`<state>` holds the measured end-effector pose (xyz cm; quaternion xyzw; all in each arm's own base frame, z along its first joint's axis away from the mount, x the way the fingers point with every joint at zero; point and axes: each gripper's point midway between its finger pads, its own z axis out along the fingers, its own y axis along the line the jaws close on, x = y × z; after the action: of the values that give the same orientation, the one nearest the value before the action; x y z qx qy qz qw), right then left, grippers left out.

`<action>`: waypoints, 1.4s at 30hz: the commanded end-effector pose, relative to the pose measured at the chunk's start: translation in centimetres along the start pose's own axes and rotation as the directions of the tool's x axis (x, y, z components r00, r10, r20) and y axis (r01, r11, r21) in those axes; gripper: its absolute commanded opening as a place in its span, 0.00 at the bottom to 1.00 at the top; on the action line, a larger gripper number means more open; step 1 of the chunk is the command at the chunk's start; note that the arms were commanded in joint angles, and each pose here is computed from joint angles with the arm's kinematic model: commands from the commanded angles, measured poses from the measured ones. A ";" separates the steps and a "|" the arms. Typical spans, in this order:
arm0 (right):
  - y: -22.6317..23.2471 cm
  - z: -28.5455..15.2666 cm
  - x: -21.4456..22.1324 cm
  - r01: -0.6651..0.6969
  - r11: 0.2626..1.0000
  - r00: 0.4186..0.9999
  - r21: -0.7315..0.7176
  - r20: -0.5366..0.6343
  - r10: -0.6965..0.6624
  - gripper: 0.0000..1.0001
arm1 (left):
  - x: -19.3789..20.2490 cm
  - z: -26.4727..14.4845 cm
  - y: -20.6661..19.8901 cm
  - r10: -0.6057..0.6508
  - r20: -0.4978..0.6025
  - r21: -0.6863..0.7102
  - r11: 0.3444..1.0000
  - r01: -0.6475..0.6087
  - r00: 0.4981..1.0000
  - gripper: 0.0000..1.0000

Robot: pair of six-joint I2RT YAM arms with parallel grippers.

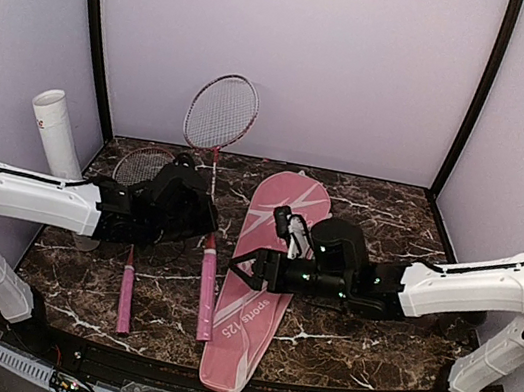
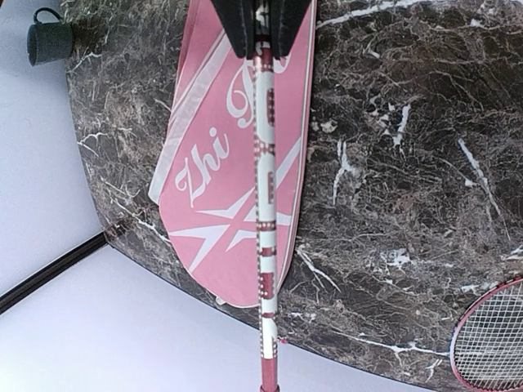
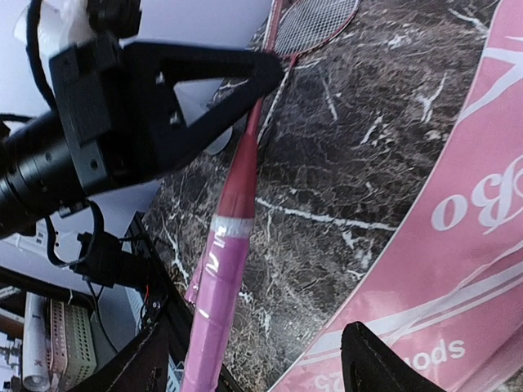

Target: Pack up the badminton gear

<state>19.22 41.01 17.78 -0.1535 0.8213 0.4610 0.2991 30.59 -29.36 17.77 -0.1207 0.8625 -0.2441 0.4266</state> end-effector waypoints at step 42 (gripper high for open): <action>0.6 3.2 0.8 0.101 0.994 0.995 0.034 -0.017 -0.101 0.00 | -2.4 -3.0 -2.3 0.198 0.141 0.145 0.965 -0.218 0.970 0.63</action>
<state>17.51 46.26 13.47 -0.2357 0.8254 0.4453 0.2547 30.59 -28.84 21.36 -0.0829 0.8290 -0.2534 0.4916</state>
